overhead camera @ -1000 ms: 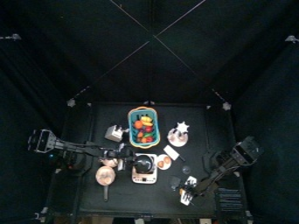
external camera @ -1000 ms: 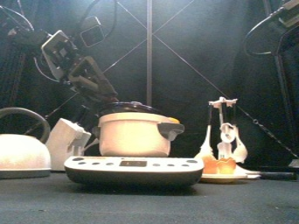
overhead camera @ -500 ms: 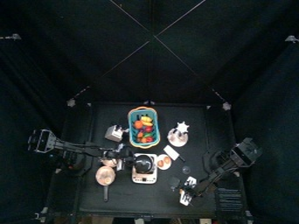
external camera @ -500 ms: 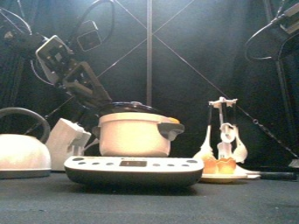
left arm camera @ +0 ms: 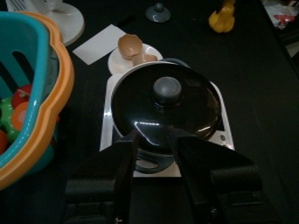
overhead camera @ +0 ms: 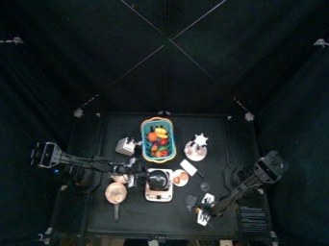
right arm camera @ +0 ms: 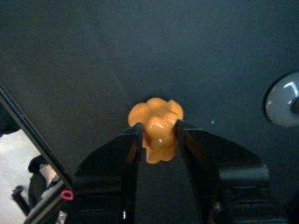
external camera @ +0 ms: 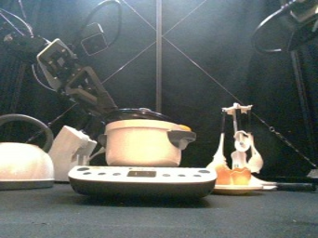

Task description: Move squash up and to the left

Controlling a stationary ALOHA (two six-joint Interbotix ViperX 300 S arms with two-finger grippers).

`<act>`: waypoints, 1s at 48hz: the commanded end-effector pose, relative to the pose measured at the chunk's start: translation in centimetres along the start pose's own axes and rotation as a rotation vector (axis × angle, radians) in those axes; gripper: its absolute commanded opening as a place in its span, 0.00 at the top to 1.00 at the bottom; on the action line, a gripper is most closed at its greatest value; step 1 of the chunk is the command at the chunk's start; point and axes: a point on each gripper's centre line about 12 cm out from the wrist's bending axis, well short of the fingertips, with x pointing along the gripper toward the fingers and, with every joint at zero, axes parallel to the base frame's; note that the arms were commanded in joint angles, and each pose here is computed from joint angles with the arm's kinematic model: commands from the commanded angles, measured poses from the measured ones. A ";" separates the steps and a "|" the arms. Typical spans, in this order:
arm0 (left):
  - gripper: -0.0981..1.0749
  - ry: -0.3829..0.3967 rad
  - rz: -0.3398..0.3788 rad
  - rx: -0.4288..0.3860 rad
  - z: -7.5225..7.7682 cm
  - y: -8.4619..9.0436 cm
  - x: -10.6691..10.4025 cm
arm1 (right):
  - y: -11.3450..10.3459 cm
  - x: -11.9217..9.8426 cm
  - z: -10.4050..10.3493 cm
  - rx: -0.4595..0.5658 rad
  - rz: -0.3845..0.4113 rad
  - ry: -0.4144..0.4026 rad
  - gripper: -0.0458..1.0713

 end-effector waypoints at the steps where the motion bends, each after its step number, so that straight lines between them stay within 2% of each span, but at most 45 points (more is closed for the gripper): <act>1: 0.28 -0.031 0.000 -0.001 0.8 0.0 -0.2 | 0.0 -1.7 2.1 -0.020 0.026 -0.087 0.35; 11: 0.28 -0.028 0.000 0.001 0.7 0.0 -0.2 | -0.5 -1.8 3.7 -0.048 0.009 -0.134 0.35; 17: 0.28 -0.026 0.000 0.004 0.6 0.0 -0.2 | -0.7 -1.6 4.4 -0.098 -0.003 -0.181 0.35; 27: 0.28 -0.018 0.001 -0.002 0.3 0.0 -0.2 | 0.7 -1.7 5.9 -0.183 0.083 -0.235 0.36; 34: 0.28 -0.017 0.001 -0.002 0.2 0.0 -0.2 | 1.1 -0.8 6.3 -0.267 0.040 -0.197 0.36; 40: 0.28 -0.018 0.001 -0.002 0.3 0.0 -0.3 | 0.3 -0.1 6.5 -0.335 -0.023 -0.101 0.36; 44: 0.28 -0.018 0.001 -0.005 0.3 0.0 -0.3 | 0.1 0.2 6.7 -0.393 -0.026 -0.050 0.36; 48: 0.28 -0.020 0.001 -0.005 0.3 0.0 -0.3 | 0.2 0.0 7.1 -0.438 -0.011 -0.039 0.36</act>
